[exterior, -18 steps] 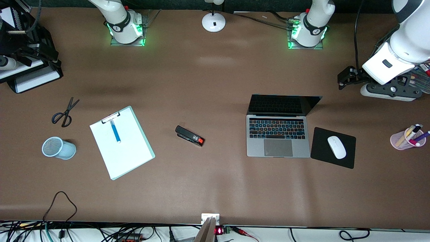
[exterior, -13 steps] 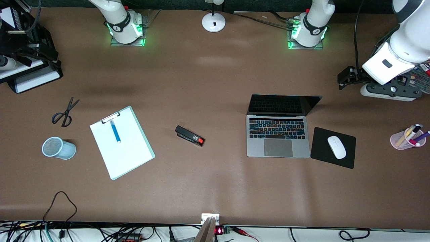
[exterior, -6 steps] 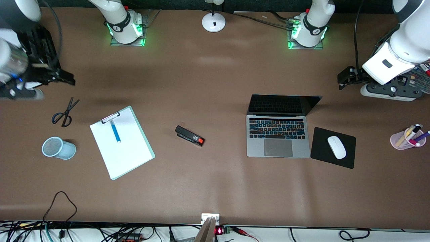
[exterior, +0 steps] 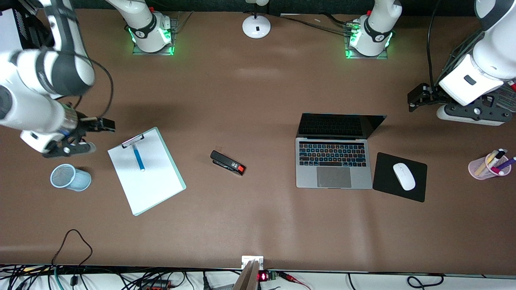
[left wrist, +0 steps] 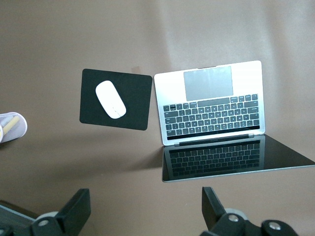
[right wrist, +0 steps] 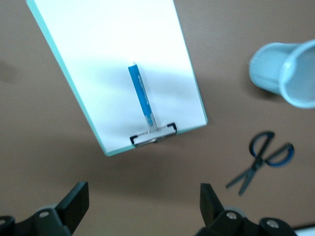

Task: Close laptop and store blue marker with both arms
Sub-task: 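Reach the right gripper to the blue marker on the clipboard and grasp it, then lift the marker with the right gripper while the left gripper reaches the laptop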

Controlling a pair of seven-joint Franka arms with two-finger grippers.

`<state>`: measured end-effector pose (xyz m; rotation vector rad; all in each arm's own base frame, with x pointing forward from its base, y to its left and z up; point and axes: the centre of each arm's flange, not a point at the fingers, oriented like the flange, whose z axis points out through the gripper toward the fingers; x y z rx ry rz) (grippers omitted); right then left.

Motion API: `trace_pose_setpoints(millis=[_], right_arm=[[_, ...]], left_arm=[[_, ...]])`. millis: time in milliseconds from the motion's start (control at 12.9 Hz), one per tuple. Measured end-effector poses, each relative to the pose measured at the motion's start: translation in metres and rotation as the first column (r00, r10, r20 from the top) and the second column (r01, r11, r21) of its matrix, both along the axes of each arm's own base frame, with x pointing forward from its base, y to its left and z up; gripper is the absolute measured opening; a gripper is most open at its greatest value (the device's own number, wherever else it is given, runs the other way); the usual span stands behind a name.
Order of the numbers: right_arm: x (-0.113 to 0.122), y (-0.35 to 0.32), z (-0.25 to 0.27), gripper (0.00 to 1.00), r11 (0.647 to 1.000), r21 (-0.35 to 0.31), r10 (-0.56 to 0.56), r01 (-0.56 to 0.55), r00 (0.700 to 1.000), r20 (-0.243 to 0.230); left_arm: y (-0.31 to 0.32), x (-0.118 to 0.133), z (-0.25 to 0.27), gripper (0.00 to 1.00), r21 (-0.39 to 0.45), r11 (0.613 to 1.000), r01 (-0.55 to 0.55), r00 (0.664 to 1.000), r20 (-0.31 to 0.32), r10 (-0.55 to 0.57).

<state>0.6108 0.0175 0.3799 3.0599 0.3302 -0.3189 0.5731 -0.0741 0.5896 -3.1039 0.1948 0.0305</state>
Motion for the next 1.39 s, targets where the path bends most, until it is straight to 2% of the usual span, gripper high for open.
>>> trace_pose_setpoints(millis=[232, 387, 620, 697, 775, 852, 1162, 1394], right_arm=[[0.013, 0.003, -0.062, 0.96, 0.996, 0.015, 0.088, -0.088, 0.996, -0.012], [0.019, 0.011, -0.091, 0.77, 0.99, 0.024, 0.143, -0.142, 0.99, -0.01], [0.023, 0.024, -0.123, 0.72, 0.983, 0.029, 0.18, -0.18, 0.984, 0.001], [0.024, 0.028, -0.133, 0.66, 0.982, 0.03, 0.188, -0.188, 0.982, 0.007], [0.025, 0.031, -0.142, 0.66, 0.98, 0.031, 0.196, -0.196, 0.98, 0.014], [0.026, 0.034, -0.149, 0.59, 0.977, 0.035, 0.21, -0.211, 0.977, 0.022], [0.03, 0.037, -0.166, 0.54, 0.966, 0.041, 0.252, -0.254, 0.967, 0.046], [0.031, 0.037, -0.174, 0.5, 0.964, 0.04, 0.26, -0.263, 0.964, 0.059]], left_arm=[[0.0, 0.004, -0.004, 1.0, -0.001, 1.0, 0.0, 1.0, -0.006, 0.0], [0.0, 0.005, -0.008, 1.0, -0.001, 1.0, 0.0, 1.0, -0.013, 0.0], [0.0, 0.012, -0.024, 1.0, 0.0, 1.0, 0.0, 0.999, -0.039, 0.0], [0.0, 0.014, -0.028, 0.97, 0.0, 1.0, 0.0, 0.999, -0.047, 0.0], [0.0, 0.015, -0.031, 0.96, 0.0, 1.0, 0.0, 0.999, -0.052, 0.0], [0.0, 0.016, -0.032, 0.85, 0.0, 1.0, -0.001, 0.999, -0.054, 0.001], [0.0, 0.014, -0.033, 0.38, 0.001, 1.0, -0.001, 0.998, -0.065, 0.001], [-0.004, 0.009, -0.036, 0.04, -0.039, 0.999, -0.008, 0.994, -0.112, 0.004]])
